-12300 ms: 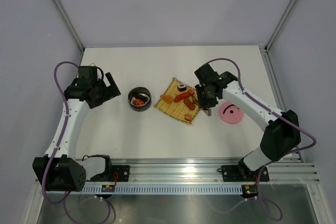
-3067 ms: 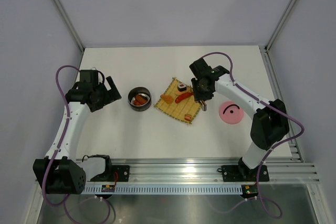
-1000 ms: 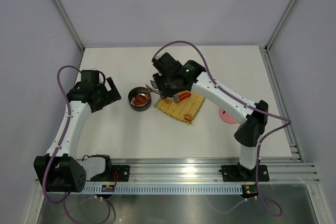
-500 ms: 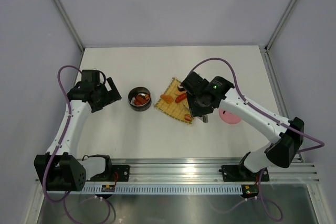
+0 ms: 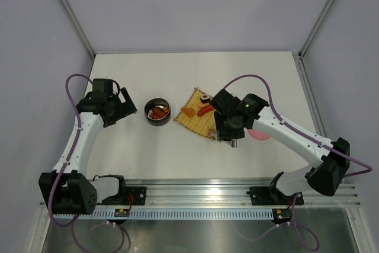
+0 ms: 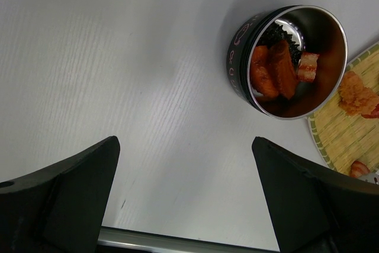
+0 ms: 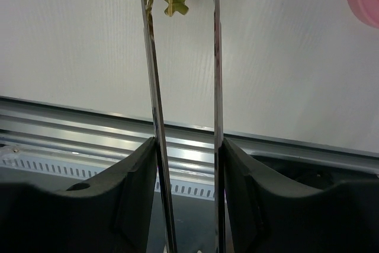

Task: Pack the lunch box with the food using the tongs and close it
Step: Pick up the fake food from the plate, then place the fake food in the packing box, then place the clamp at the center of the board, then pick up the box lid from the center of the board.

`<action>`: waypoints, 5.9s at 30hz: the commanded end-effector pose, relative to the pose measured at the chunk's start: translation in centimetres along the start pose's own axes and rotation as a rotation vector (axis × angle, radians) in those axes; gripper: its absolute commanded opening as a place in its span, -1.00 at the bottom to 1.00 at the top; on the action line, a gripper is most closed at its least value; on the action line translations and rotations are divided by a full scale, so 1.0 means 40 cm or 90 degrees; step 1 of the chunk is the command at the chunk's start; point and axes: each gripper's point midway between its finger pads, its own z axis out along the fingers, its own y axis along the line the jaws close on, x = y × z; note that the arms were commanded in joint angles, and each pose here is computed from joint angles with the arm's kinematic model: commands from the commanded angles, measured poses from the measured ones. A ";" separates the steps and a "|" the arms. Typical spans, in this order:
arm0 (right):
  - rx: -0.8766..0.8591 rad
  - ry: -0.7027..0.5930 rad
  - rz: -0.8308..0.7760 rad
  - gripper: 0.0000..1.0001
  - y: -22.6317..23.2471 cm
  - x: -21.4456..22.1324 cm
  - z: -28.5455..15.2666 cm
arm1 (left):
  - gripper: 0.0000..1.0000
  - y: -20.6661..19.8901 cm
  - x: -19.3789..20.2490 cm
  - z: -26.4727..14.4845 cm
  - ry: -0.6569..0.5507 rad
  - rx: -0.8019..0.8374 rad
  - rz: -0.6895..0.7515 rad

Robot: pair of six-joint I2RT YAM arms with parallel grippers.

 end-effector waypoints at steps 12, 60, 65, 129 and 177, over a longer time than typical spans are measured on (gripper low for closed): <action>-0.026 -0.010 0.012 0.02 0.037 -0.026 0.023 | 0.98 -0.014 -0.032 0.016 -0.025 0.011 -0.012; -0.208 -0.188 -0.168 -0.49 0.455 -0.380 -0.015 | 0.98 -0.007 -0.025 -0.038 -0.052 0.021 -0.023; -0.195 -0.161 -0.185 -0.45 0.479 -0.385 0.052 | 0.98 -0.003 -0.027 -0.043 -0.057 0.017 -0.022; 0.200 -0.300 0.118 0.05 -0.471 -0.679 0.276 | 0.98 -0.029 -0.006 -0.040 -0.013 0.051 0.001; 0.208 -0.156 0.486 -0.09 -0.484 -0.238 0.301 | 0.98 -0.039 -0.015 -0.014 -0.011 0.057 0.009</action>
